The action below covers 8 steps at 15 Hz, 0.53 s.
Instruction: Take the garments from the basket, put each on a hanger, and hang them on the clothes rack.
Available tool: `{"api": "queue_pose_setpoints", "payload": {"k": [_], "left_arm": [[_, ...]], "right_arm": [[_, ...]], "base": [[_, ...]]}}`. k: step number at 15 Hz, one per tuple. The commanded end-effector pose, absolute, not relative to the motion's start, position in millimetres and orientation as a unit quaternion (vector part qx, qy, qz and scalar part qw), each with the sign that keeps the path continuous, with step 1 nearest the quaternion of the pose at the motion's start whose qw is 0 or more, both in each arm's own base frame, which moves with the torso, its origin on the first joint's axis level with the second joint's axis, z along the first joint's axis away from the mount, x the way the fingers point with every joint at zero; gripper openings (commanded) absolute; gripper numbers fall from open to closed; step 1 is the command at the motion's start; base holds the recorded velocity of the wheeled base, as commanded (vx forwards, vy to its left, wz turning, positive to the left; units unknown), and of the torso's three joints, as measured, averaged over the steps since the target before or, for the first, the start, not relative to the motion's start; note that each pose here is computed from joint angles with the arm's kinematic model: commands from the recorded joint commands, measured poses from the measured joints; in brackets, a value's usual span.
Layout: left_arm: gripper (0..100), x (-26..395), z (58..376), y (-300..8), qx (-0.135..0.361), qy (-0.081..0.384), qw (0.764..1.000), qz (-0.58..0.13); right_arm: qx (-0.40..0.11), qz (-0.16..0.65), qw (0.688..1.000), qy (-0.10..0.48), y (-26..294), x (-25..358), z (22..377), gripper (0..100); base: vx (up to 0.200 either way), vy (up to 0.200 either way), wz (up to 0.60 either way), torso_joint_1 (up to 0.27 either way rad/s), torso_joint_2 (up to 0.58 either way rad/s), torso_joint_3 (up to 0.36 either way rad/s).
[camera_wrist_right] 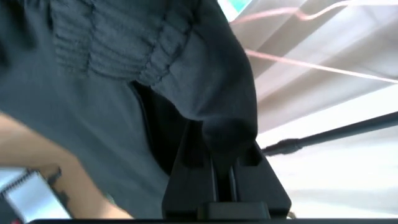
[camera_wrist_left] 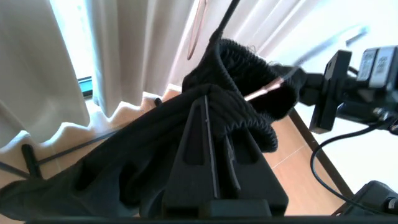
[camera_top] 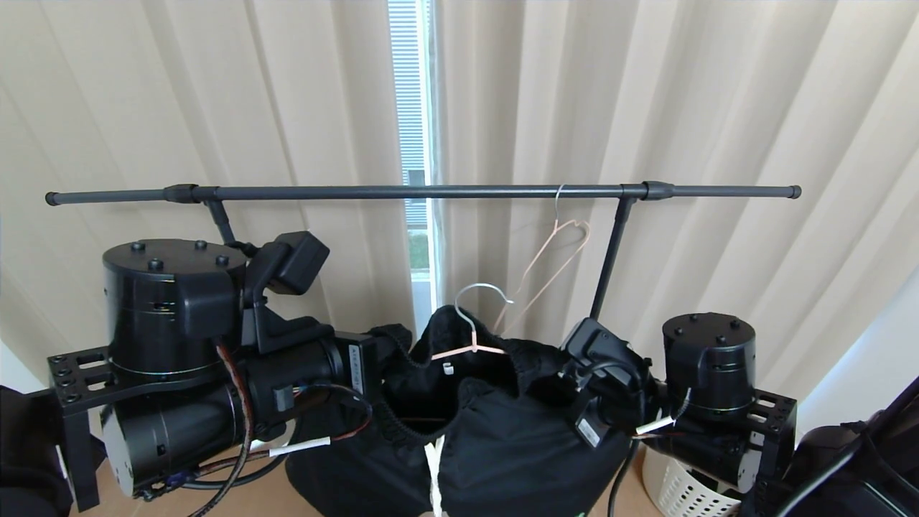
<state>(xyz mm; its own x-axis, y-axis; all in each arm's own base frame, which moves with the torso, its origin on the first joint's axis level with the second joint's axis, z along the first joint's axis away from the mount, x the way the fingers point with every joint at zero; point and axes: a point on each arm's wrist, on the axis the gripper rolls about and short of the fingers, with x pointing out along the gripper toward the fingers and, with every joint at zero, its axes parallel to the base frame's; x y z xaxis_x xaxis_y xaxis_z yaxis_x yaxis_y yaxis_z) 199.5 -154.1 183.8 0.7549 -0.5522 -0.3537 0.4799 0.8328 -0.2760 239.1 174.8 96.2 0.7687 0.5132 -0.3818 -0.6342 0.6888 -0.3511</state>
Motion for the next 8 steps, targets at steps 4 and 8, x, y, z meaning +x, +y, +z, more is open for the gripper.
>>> {"api": "queue_pose_setpoints", "payload": {"k": [4, 8], "left_arm": [[0, 203.0, 178.1, -154.4, -0.075, 0.223, 0.934, -0.268], [0, 208.2, 175.3, -153.6, -0.065, 0.220, 0.943, -0.243]], "right_arm": [[-0.212, 0.310, 0.920, 0.109, 177.6, 242.6, 104.2, 0], [-0.171, 0.303, 0.932, 0.102, 181.7, 248.2, 113.4, 0]], "base": [[0.000, 0.000, 0.00, 0.000, 0.00, 0.000], [0.000, 0.000, 0.00, 0.000, 0.00, 0.000]]}}
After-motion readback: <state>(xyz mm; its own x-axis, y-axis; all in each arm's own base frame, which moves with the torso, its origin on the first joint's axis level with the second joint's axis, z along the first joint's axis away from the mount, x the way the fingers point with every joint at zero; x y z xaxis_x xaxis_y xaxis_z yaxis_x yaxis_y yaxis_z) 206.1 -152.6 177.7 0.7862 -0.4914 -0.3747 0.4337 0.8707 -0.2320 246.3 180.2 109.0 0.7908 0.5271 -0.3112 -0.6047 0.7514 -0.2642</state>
